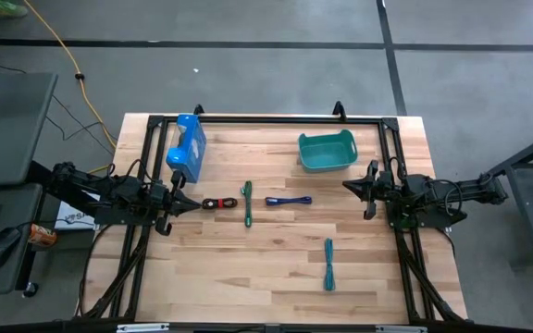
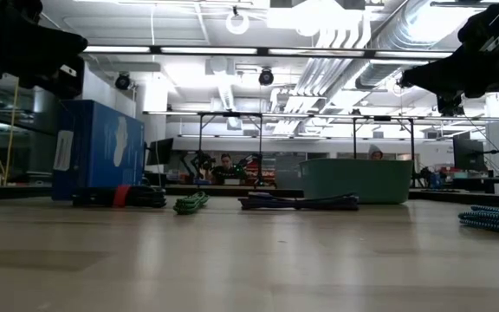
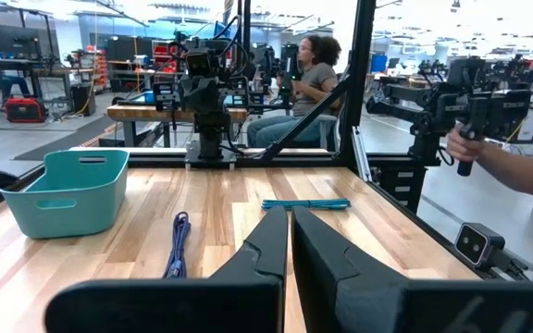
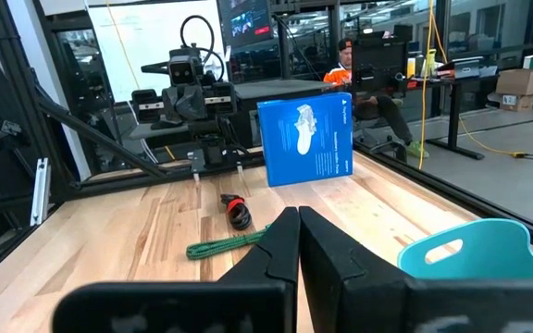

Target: Pick and place USB-C Cables

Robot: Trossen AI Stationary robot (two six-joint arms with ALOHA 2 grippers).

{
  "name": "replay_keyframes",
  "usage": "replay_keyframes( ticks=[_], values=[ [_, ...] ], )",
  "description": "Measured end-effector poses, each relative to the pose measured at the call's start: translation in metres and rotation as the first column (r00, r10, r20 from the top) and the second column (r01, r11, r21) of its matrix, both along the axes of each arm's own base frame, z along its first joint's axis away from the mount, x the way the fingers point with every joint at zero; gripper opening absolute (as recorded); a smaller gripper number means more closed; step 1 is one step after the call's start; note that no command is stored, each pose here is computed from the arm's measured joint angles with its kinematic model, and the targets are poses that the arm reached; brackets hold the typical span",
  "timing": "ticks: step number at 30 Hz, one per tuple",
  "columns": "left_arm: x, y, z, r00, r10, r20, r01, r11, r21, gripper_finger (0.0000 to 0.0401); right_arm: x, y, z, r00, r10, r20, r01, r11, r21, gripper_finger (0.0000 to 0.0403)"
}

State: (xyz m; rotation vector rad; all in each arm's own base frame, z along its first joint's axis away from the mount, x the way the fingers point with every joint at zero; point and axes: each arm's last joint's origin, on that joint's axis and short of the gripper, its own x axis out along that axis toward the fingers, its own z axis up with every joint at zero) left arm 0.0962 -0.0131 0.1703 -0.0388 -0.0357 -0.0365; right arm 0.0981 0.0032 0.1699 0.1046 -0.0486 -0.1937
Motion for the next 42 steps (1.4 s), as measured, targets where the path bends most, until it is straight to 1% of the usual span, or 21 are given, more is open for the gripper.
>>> replay_keyframes(
  ticks=[8, 14, 18, 25, 29, 32, 42],
  values=[
    [0.0000, 0.0000, 0.0000, 1.000, 0.000, 0.000, 0.000, 1.000, 0.000, 0.0000, 0.0001, 0.0004, -0.0001, 1.000, 0.013, -0.001, -0.013, 1.000, -0.001, 0.0004],
    [0.0000, 0.0000, -0.0001, 1.000, 0.000, 0.000, 0.000, 1.000, 0.000, 0.0000, 0.0001, 0.0006, -0.0004, 1.000, 0.021, -0.003, -0.021, 1.000, -0.001, 0.0027],
    [0.0000, 0.0000, 0.0000, 1.000, 0.000, 0.000, 0.000, 1.000, 0.000, 0.0000, 0.0001, 0.0007, -0.0003, 1.000, 0.024, -0.001, -0.024, 1.000, 0.012, 0.0063],
    [0.0000, 0.0000, 0.0000, 1.000, 0.000, 0.000, 0.000, 1.000, 0.000, 0.0000, 0.0001, 0.0007, -0.0004, 1.000, 0.024, 0.000, -0.024, 1.000, 0.017, 0.0148],
    [0.0000, 0.0000, -0.0001, 1.000, 0.000, -0.001, 0.000, 1.000, 0.000, 0.0000, 0.0002, 0.0012, -0.0005, 0.999, 0.043, -0.002, -0.043, 0.999, 0.017, 0.0180],
    [0.0000, 0.0000, 0.0000, 1.000, 0.000, 0.000, 0.000, 1.000, 0.000, 0.0000, 0.0002, 0.0013, -0.0006, 0.999, 0.045, -0.003, -0.045, 0.999, 0.016, 0.0189],
    [0.0000, 0.0000, 0.0000, 1.000, 0.000, 0.000, 0.000, 1.000, 0.000, 0.0000, 0.0003, 0.0013, -0.0007, 0.999, 0.046, -0.003, -0.046, 0.999, 0.016, 0.0191]
  ],
)
